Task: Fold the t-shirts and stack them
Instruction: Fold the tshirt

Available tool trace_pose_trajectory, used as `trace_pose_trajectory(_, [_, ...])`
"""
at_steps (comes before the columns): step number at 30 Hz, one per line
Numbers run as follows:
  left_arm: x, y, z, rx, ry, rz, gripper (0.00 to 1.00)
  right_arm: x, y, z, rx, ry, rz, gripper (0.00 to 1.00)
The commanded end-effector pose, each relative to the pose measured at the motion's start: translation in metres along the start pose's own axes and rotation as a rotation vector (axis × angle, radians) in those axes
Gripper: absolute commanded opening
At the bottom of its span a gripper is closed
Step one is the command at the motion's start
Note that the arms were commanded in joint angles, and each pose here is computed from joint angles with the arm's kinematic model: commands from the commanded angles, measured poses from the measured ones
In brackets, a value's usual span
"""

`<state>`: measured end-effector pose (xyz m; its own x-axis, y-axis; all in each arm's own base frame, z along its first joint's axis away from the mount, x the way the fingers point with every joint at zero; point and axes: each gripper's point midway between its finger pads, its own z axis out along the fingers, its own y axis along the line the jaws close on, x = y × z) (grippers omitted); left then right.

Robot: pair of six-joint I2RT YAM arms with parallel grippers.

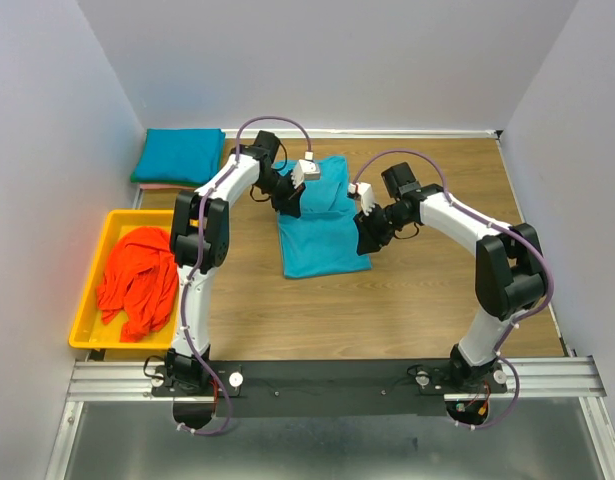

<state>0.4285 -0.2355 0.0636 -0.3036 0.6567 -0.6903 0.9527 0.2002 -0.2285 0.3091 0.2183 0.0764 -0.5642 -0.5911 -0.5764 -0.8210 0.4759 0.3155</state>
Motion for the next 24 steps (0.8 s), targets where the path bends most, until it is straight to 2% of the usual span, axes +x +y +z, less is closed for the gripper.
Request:
trace_pose_trajectory(1, [-0.009, -0.012, -0.002, 0.066, -0.029, 0.07, 0.03, -0.003, -0.003, 0.001, 0.004, 0.009, -0.021, 0.4])
trace_pose_trajectory(2, [-0.012, -0.012, -0.001, 0.08, -0.035, 0.11, 0.03, -0.002, -0.002, 0.002, 0.002, 0.009, -0.02, 0.4])
trace_pose_trajectory(9, [0.014, -0.001, 0.018, 0.123, 0.021, 0.101, 0.05, -0.007, -0.004, 0.003, 0.0, 0.003, -0.022, 0.4])
trace_pose_trajectory(12, [0.019, 0.012, 0.017, 0.088, 0.019, 0.084, 0.21, -0.011, -0.005, 0.001, 0.004, -0.004, -0.026, 0.4])
trace_pose_trajectory(13, [0.017, 0.02, 0.013, 0.059, 0.009, 0.077, 0.31, -0.014, -0.006, 0.0, 0.007, -0.009, -0.027, 0.4])
trace_pose_trajectory(14, [0.014, 0.023, 0.009, 0.047, 0.0, 0.08, 0.34, -0.015, -0.006, 0.001, 0.003, -0.011, -0.023, 0.4])
trace_pose_trajectory(15, [0.007, 0.027, 0.001, 0.023, -0.012, 0.087, 0.36, -0.017, -0.005, 0.001, -0.002, -0.016, -0.012, 0.4])
trace_pose_trajectory(16, [-0.024, 0.04, -0.036, -0.058, -0.098, 0.101, 0.47, -0.031, -0.002, 0.0, -0.022, -0.047, 0.015, 0.4])
trace_pose_trajectory(18, [-0.033, 0.042, -0.051, -0.076, -0.145, 0.068, 0.5, -0.036, -0.002, 0.0, -0.031, -0.058, 0.028, 0.39])
trace_pose_trajectory(19, [-0.05, 0.036, -0.071, -0.102, -0.184, 0.08, 0.56, -0.05, 0.001, -0.001, -0.058, -0.086, 0.047, 0.39])
trace_pose_trajectory(20, [-0.048, 0.032, -0.074, -0.103, -0.204, 0.061, 0.63, -0.056, 0.001, -0.001, -0.07, -0.098, 0.061, 0.39])
trace_pose_trajectory(21, [-0.051, 0.024, -0.081, -0.094, -0.235, 0.005, 0.64, -0.064, 0.002, -0.001, -0.082, -0.113, 0.07, 0.39])
trace_pose_trajectory(22, [-0.064, 0.011, -0.097, -0.111, -0.268, 0.018, 0.67, -0.075, 0.003, 0.0, -0.112, -0.133, 0.102, 0.38])
trace_pose_trajectory(23, [-0.053, -0.001, -0.087, -0.079, -0.286, -0.021, 0.67, -0.082, 0.002, 0.002, -0.124, -0.144, 0.116, 0.37])
trace_pose_trajectory(24, [-0.064, -0.019, -0.098, -0.074, -0.322, -0.056, 0.68, -0.088, 0.006, 0.003, -0.159, -0.156, 0.153, 0.37])
